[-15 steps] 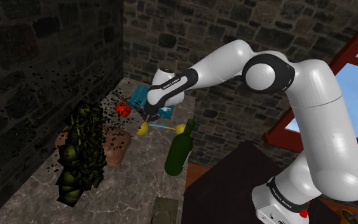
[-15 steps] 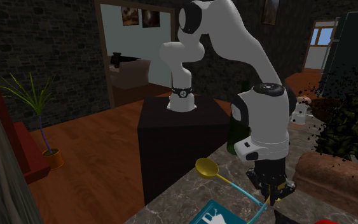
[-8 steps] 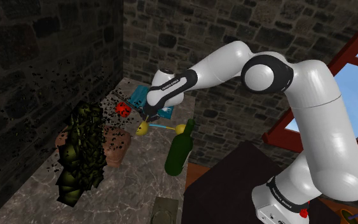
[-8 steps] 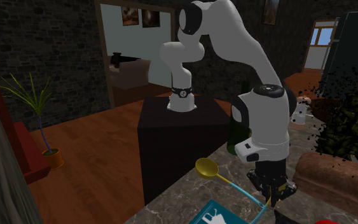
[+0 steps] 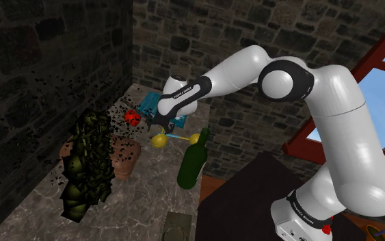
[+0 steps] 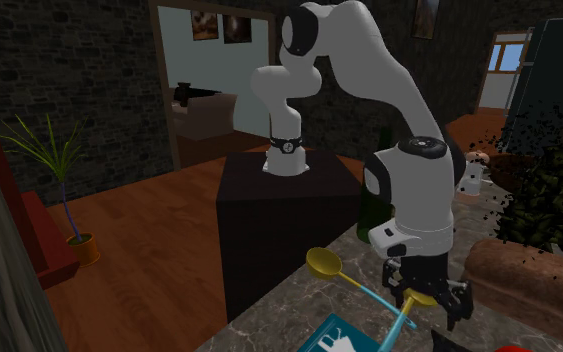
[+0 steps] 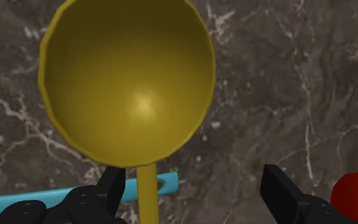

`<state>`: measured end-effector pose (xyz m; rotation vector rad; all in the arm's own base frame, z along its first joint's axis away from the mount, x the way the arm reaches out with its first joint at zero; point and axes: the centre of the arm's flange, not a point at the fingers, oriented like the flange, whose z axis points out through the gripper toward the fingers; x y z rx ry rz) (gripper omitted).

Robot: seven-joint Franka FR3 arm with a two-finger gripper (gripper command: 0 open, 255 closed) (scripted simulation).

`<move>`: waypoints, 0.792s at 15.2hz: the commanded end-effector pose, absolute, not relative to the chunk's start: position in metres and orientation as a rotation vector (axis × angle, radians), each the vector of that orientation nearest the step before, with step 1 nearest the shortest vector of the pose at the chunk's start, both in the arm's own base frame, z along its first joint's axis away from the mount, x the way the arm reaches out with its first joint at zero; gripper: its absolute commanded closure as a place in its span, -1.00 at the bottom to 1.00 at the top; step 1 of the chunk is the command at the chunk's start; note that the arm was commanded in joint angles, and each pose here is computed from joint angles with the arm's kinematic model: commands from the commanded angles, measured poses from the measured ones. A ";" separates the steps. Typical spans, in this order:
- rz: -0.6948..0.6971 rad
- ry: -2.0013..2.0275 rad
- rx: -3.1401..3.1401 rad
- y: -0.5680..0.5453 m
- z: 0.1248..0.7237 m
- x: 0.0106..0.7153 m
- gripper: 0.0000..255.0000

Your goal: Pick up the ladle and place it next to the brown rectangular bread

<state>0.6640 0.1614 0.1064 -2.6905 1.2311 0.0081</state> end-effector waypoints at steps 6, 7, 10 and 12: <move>0.008 1.231 -2.691 0.153 0.156 0.660 -1.00; 0.008 1.231 -2.691 0.153 0.156 0.660 -1.00; 0.008 1.231 -2.691 0.153 0.156 0.660 -1.00; 0.008 1.231 -2.691 0.153 0.156 0.660 -1.00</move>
